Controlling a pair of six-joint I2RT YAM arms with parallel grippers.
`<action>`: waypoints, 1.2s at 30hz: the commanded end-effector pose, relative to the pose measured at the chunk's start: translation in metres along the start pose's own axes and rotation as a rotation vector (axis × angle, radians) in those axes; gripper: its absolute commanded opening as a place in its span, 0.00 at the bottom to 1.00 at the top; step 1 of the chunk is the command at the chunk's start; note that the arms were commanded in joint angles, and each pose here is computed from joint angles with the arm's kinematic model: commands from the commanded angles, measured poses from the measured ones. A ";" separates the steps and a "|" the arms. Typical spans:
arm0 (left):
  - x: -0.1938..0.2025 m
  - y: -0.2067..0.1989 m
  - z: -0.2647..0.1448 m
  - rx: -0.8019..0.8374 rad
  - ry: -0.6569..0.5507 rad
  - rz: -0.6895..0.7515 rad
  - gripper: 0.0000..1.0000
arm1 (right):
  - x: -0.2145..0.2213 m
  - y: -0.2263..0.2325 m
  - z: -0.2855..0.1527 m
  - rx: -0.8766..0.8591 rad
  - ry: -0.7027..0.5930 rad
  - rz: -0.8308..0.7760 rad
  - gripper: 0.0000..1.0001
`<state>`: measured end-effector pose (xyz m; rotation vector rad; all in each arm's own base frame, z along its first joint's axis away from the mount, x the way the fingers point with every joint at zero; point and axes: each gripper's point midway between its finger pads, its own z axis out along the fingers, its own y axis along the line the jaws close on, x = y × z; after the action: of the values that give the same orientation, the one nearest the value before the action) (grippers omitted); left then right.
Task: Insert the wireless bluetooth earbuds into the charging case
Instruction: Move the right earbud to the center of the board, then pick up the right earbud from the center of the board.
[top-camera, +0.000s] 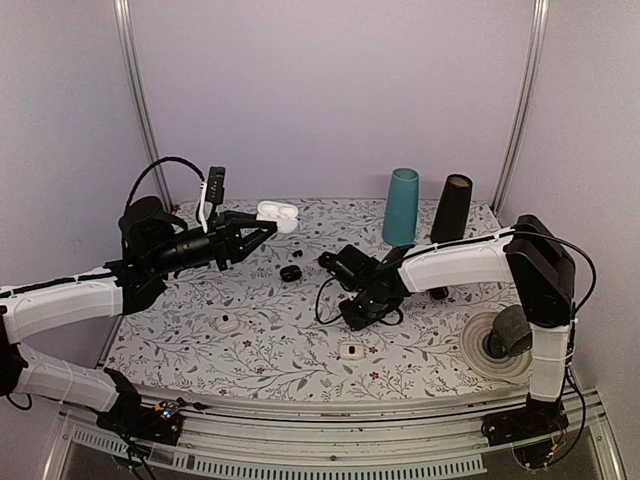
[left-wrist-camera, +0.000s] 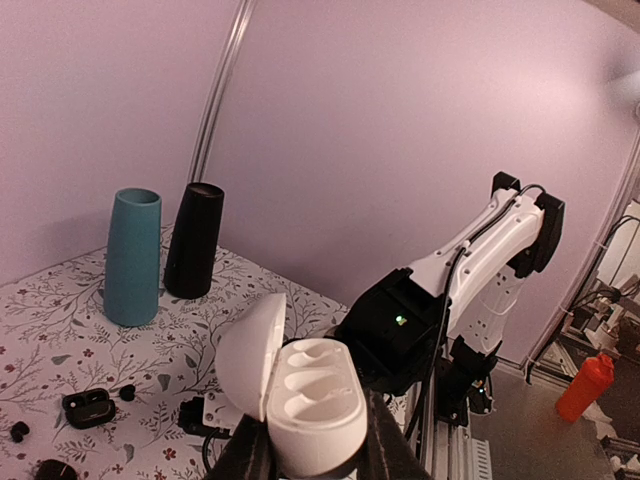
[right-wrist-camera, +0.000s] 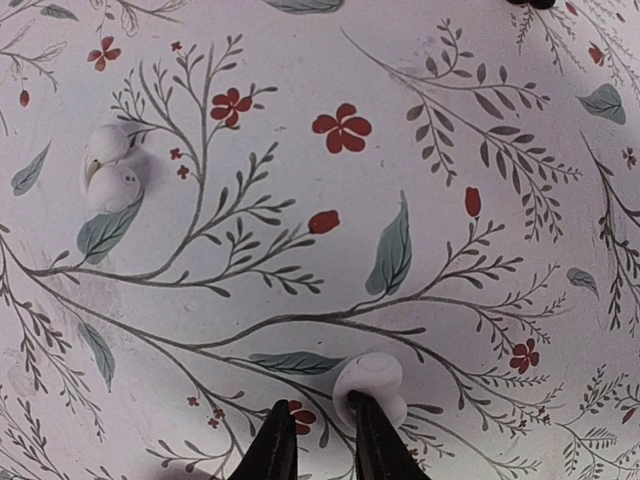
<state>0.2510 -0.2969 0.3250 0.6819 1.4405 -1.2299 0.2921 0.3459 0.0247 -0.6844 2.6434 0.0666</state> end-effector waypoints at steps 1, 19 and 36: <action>-0.017 -0.002 0.000 0.006 -0.033 0.027 0.00 | -0.010 -0.009 0.000 0.025 -0.020 0.010 0.22; -0.018 -0.003 0.002 0.013 -0.030 0.028 0.00 | -0.012 -0.024 0.012 0.054 -0.024 0.033 0.22; -0.017 -0.002 0.002 0.011 -0.024 0.023 0.00 | -0.014 -0.029 0.015 0.045 -0.027 0.054 0.04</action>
<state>0.2502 -0.2977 0.3303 0.6891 1.4281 -1.2346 0.3211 0.3349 0.0265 -0.5990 2.6089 0.0512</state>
